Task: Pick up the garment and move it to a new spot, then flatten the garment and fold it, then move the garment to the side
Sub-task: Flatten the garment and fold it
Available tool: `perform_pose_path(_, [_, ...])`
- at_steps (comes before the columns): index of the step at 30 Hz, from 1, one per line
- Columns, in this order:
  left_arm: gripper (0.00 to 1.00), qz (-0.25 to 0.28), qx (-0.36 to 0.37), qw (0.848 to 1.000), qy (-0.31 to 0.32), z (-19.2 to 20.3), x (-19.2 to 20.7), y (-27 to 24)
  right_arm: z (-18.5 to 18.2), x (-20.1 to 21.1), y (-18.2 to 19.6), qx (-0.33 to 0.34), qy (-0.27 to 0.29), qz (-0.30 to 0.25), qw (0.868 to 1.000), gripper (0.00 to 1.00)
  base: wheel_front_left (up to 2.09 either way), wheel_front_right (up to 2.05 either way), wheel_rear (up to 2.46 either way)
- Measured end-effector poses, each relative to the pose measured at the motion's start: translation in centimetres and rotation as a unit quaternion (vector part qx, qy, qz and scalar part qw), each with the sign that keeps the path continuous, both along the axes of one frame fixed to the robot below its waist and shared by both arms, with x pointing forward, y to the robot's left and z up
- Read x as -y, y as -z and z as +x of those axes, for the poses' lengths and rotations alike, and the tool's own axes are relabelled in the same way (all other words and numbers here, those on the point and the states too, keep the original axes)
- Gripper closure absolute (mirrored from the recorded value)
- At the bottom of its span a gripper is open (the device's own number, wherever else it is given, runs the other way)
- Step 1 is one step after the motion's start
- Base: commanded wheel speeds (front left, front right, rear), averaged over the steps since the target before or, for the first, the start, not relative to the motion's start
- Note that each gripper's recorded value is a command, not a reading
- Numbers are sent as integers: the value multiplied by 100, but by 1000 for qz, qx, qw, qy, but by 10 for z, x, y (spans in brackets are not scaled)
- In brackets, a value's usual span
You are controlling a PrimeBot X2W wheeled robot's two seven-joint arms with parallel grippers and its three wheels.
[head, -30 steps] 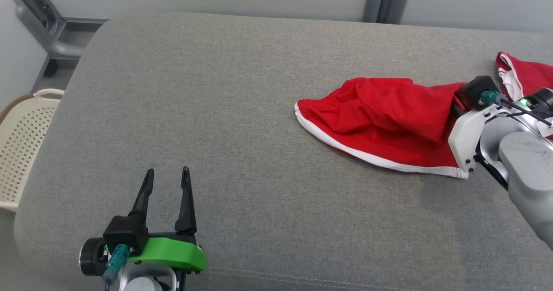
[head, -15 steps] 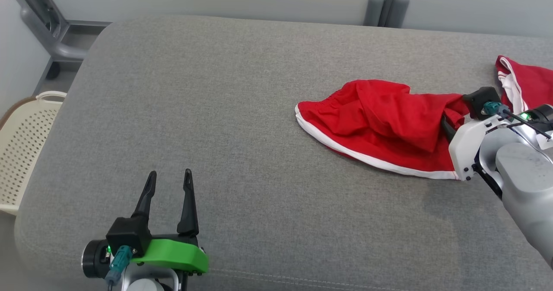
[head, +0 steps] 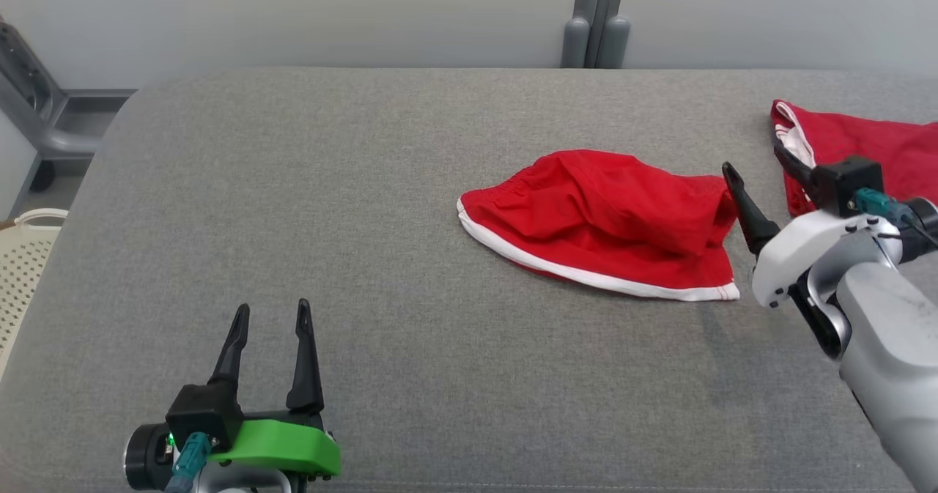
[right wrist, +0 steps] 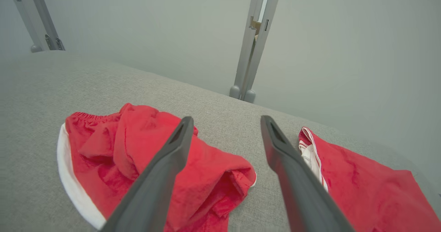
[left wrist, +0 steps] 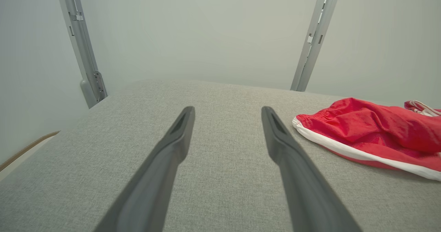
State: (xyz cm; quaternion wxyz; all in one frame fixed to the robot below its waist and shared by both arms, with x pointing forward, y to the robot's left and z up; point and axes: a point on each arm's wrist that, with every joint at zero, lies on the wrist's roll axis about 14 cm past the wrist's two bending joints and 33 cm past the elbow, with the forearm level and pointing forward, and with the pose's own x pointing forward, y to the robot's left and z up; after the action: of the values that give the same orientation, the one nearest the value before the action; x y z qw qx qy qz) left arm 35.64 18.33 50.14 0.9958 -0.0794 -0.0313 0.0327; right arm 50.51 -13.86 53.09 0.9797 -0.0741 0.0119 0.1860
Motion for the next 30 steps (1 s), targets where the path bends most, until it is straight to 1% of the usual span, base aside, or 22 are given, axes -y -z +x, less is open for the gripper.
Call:
perform_pose_path(3, [0,1,5,1000,1,-1,1,-3,-15,7,-6,18,13,28,999,0,0,0,0])
perform_pose_path(8, [0,5,13,1000,7,-2,4,-8,-41,13,-8,39,34,60,997,0,0,0,0])
perform_pose_path(13, [0,13,23,1000,12,-3,7,-14,-61,23,-11,56,61,81,993,0,0,0,0])
perform_pose_path(24, [0,27,38,999,17,-5,11,-23,-107,50,2,61,132,110,983,0,0,0,0])
perform_pose_path(30, [0,56,35,998,16,-8,8,-21,-126,61,4,64,160,114,978,0,0,0,0])
